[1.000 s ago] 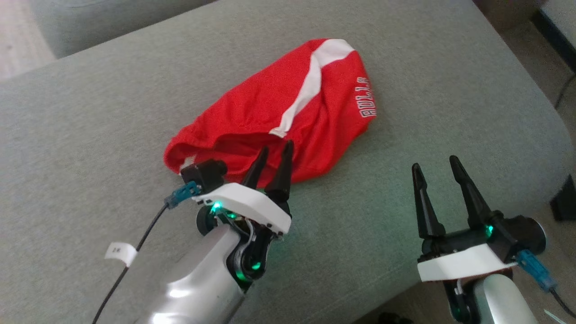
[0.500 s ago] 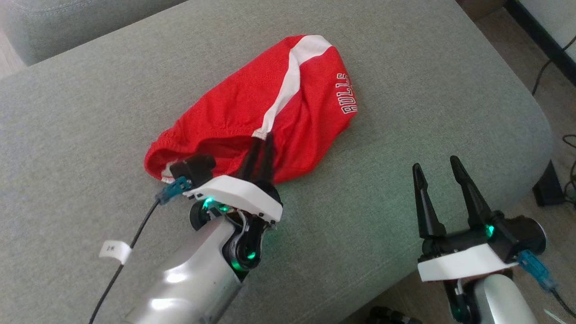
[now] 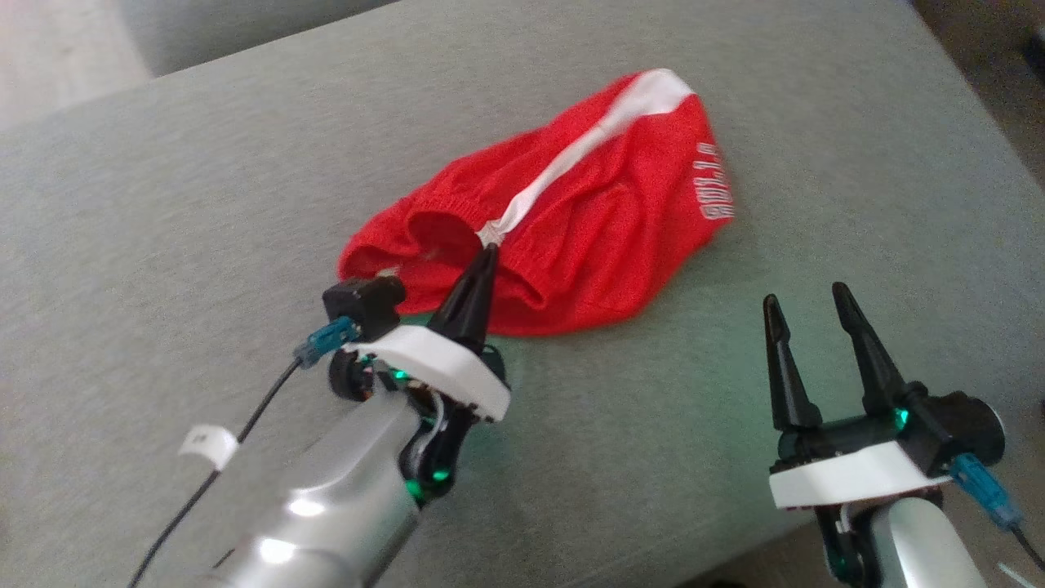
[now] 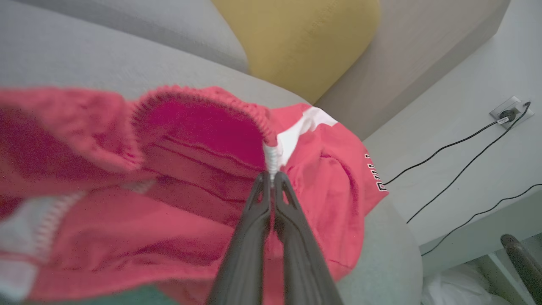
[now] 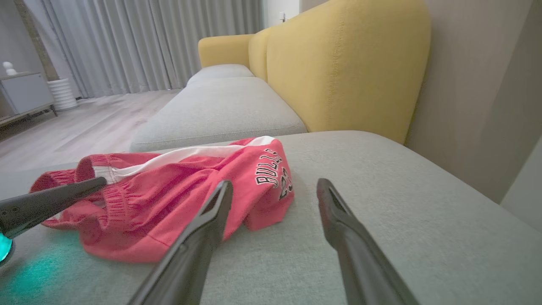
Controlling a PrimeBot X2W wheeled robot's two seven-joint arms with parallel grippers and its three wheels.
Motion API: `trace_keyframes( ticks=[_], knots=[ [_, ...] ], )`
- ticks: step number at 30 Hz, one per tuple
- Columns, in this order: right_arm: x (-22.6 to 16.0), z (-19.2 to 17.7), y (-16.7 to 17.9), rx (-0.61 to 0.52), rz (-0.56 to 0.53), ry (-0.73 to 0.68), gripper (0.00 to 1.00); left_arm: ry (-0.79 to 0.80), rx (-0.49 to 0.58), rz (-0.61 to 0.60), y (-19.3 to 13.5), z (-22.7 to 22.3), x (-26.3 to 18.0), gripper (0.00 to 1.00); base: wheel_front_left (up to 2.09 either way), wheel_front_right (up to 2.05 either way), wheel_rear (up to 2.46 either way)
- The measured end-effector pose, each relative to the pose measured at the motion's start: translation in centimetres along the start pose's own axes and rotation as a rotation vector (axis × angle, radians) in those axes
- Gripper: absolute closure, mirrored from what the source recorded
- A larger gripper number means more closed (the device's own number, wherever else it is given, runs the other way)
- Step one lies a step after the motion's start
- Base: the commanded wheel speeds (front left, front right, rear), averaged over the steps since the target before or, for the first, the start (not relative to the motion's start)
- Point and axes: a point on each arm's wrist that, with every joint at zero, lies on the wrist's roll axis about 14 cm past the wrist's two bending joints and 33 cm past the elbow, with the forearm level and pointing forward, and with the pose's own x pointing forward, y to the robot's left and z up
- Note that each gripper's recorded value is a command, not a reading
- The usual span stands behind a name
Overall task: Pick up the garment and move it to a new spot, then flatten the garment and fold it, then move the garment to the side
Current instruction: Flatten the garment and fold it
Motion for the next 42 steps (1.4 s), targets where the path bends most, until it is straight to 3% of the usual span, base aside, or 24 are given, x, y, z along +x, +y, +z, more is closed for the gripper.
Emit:
trace_keyframes(
  ticks=[3,13,18,22,25,34,42],
  knots=[
    [0.9,-0.2,1.4,0.002,0.049,0.001,0.00,-0.032,0.068,0.045,2.2,1.2,-2.1,1.00,0.00,0.00,0.00],
    [3.7,-0.1,6.9,0.038,0.217,-0.018,0.00,-0.075,0.144,0.235,8.7,2.4,-13.1,1.00,0.00,0.00,0.00],
    [4.2,-0.4,9.9,0.099,0.296,-0.006,0.00,-0.089,0.246,0.344,10.8,4.6,-17.7,1.00,0.00,0.00,0.00],
    [3.5,-2.1,13.5,0.186,0.393,0.066,0.00,-0.031,0.399,0.489,14.0,5.4,-22.5,1.00,0.00,0.00,0.00],
    [3.4,-3.0,14.8,0.232,0.459,0.113,0.00,-0.007,0.456,0.578,16.0,6.1,-25.0,1.00,0.00,0.00,0.00],
    [4.9,-3.1,18.0,0.275,0.651,0.165,0.00,-0.078,0.505,0.629,17.7,10.4,-25.2,1.00,0.00,0.00,0.00],
    [5.7,-2.8,21.4,0.348,0.841,0.310,0.00,-0.070,0.506,0.655,18.9,10.3,-25.3,1.00,0.00,0.00,0.00]
  ],
)
